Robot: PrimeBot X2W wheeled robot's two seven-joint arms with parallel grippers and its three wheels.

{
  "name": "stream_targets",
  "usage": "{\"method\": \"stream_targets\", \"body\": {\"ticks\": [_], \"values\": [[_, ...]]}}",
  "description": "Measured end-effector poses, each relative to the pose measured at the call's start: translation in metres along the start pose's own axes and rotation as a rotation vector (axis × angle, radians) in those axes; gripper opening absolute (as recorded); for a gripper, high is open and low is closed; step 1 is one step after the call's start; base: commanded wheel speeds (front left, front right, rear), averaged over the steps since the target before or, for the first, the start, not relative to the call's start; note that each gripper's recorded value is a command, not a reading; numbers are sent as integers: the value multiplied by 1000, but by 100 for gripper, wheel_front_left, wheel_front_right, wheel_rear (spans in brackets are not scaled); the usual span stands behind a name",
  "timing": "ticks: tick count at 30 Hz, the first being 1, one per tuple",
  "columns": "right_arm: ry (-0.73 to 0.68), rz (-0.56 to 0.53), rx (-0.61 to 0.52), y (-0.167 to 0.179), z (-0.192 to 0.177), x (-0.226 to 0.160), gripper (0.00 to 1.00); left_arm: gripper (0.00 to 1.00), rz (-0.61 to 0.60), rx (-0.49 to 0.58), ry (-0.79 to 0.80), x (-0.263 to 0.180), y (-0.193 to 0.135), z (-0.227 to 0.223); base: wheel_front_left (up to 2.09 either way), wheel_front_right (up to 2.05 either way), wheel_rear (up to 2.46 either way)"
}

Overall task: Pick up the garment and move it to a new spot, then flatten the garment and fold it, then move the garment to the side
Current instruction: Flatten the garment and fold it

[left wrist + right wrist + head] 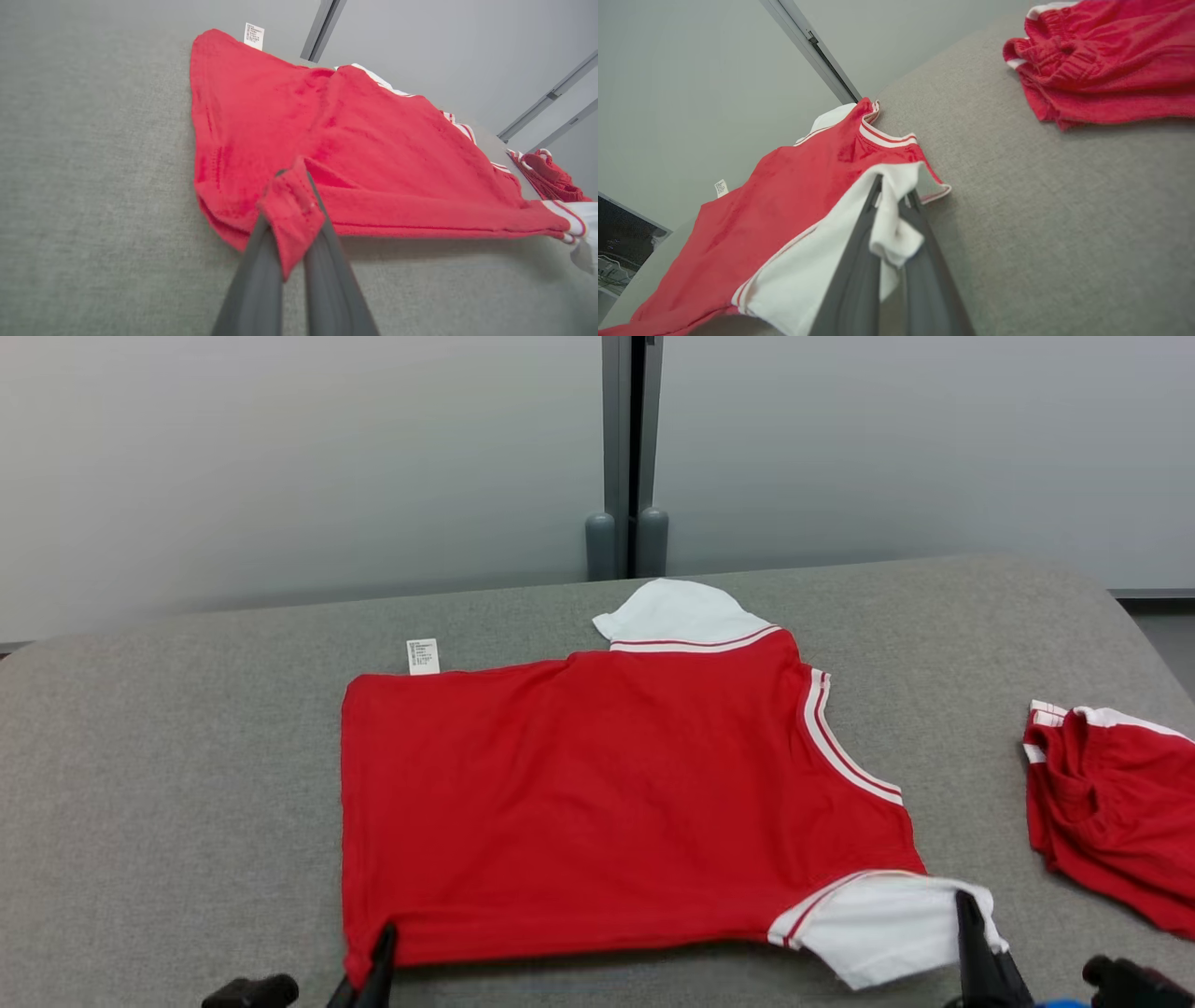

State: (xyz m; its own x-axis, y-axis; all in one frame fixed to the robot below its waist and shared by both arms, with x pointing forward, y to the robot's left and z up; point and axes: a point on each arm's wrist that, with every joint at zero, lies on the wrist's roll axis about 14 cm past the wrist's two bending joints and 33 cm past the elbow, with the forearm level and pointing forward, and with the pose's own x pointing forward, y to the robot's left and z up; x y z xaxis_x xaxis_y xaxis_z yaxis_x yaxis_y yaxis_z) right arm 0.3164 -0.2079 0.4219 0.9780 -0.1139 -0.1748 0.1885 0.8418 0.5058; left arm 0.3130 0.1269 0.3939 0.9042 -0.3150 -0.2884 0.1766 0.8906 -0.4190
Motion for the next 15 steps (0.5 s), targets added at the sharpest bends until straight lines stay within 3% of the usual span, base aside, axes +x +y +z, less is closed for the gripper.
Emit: {"method": "stream_targets", "body": {"ticks": [5, 15], "values": [[-69, 61, 14, 26, 26, 37, 0, 0, -68, 9, -67, 26, -16, 31, 0, 0, 0], [-75, 127, -69, 58, 36, 105, 0, 0, -55, -10, -26, 56, 3, 36, 0, 0, 0]]}}
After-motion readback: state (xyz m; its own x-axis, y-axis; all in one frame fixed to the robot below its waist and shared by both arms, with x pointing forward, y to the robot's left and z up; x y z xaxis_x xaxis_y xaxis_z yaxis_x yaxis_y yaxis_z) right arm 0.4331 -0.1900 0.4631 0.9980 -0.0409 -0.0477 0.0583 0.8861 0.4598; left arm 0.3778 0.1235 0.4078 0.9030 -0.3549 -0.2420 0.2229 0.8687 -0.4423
